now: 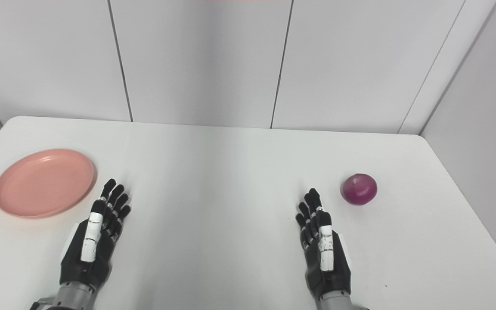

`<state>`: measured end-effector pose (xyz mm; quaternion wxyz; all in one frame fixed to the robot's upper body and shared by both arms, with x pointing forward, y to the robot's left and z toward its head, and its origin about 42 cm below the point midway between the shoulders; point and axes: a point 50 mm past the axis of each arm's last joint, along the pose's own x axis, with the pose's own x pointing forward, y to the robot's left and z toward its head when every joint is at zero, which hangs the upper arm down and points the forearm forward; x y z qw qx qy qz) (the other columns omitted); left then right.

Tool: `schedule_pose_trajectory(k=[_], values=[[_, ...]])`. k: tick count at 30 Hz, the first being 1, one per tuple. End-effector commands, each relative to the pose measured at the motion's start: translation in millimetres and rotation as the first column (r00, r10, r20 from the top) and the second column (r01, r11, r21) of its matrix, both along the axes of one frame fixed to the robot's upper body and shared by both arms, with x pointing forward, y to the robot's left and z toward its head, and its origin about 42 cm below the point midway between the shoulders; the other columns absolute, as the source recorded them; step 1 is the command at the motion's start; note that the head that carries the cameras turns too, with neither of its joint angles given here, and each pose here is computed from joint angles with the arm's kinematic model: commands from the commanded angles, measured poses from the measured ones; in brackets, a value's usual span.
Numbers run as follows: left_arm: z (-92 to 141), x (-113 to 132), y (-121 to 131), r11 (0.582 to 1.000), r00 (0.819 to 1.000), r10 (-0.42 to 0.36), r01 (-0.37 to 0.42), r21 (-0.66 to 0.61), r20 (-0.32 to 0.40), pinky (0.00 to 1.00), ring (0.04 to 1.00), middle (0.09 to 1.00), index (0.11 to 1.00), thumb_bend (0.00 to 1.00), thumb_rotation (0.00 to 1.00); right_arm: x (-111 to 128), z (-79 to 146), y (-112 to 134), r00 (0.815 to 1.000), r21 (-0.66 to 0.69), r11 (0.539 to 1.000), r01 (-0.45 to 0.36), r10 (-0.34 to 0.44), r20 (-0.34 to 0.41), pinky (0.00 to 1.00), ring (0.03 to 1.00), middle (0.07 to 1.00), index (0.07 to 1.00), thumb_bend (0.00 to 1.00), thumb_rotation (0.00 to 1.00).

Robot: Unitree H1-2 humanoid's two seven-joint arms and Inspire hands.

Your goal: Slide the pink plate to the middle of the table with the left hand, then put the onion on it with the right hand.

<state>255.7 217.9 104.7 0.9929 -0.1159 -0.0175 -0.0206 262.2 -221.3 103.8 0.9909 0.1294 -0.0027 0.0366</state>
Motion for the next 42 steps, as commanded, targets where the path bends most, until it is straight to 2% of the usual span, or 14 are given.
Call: schedule_pose_trajectory(k=[1, 16, 42], values=[[-25.4, -30.0, -4.0, 0.998, 0.994, 0.035, -0.039, -0.04, -0.105, 1.0, 1.0, 0.997, 0.994, 0.7, 0.85, -22.9, -40.5, -12.3, 0.983, -0.007, 1.0, 0.026, -0.027, -0.184, 1.0, 1.0, 1.0, 0.994, 0.87, 0.9], [-24.6, -29.3, -3.1, 0.998, 0.994, 0.043, -0.047, -0.035, -0.099, 1.0, 1.0, 0.996, 0.995, 0.7, 0.84, -24.8, -41.4, -10.1, 0.983, 0.007, 0.998, 0.066, -0.063, -0.173, 1.0, 1.0, 0.999, 0.98, 0.86, 0.89], [-26.7, -28.4, -6.9, 0.998, 0.994, 0.047, -0.051, -0.044, -0.098, 1.0, 1.0, 0.994, 0.995, 0.71, 0.83, -24.0, -44.2, -13.7, 0.984, -0.003, 0.999, 0.041, -0.041, -0.176, 1.0, 1.0, 0.997, 0.958, 0.88, 0.89]])
